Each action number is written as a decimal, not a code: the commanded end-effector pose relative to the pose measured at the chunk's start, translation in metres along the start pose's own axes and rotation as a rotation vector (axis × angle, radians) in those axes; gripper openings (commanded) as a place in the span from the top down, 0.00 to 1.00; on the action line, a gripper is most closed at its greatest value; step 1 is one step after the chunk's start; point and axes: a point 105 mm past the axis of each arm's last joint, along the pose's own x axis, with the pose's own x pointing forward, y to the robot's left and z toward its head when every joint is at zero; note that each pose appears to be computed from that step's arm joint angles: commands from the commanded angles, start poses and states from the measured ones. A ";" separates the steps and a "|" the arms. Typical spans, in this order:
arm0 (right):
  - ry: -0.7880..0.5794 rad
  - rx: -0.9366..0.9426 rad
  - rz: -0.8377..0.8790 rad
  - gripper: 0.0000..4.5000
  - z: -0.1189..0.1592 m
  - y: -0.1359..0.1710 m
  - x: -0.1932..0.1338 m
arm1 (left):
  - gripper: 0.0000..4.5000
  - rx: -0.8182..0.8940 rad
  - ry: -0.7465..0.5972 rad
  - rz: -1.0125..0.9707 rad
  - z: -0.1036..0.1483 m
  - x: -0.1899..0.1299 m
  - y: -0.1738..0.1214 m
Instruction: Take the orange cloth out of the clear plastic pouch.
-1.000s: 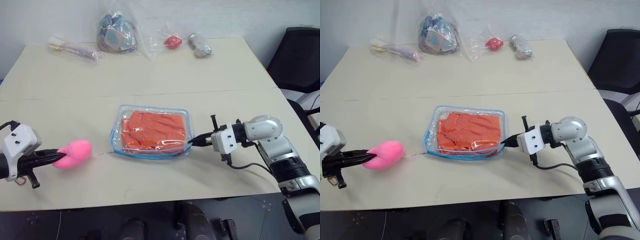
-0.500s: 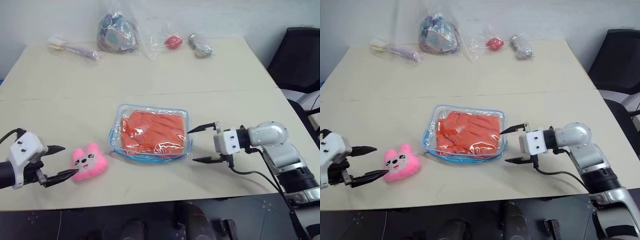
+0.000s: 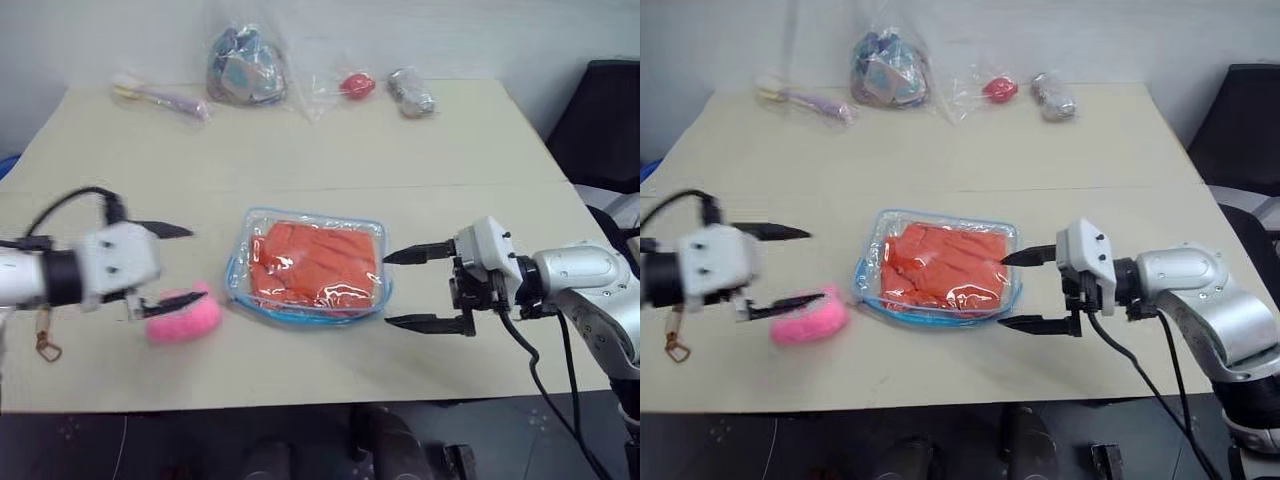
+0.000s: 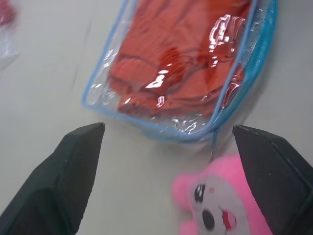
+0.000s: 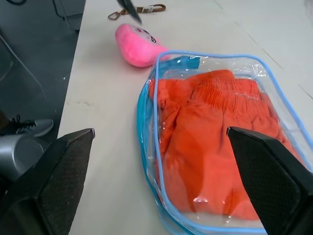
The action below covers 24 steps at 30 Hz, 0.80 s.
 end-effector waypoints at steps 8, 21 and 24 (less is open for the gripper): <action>-0.059 -0.032 -0.065 0.00 0.011 0.004 0.012 | 0.01 0.072 -0.016 -0.074 -0.006 0.044 -0.012; -0.042 -0.034 -0.076 0.00 0.006 0.008 0.009 | 0.80 0.023 -0.073 -0.029 -0.003 0.052 -0.007; -0.039 -0.036 -0.080 0.00 0.005 0.008 0.008 | 0.99 -0.031 -0.108 -0.028 0.004 0.051 -0.006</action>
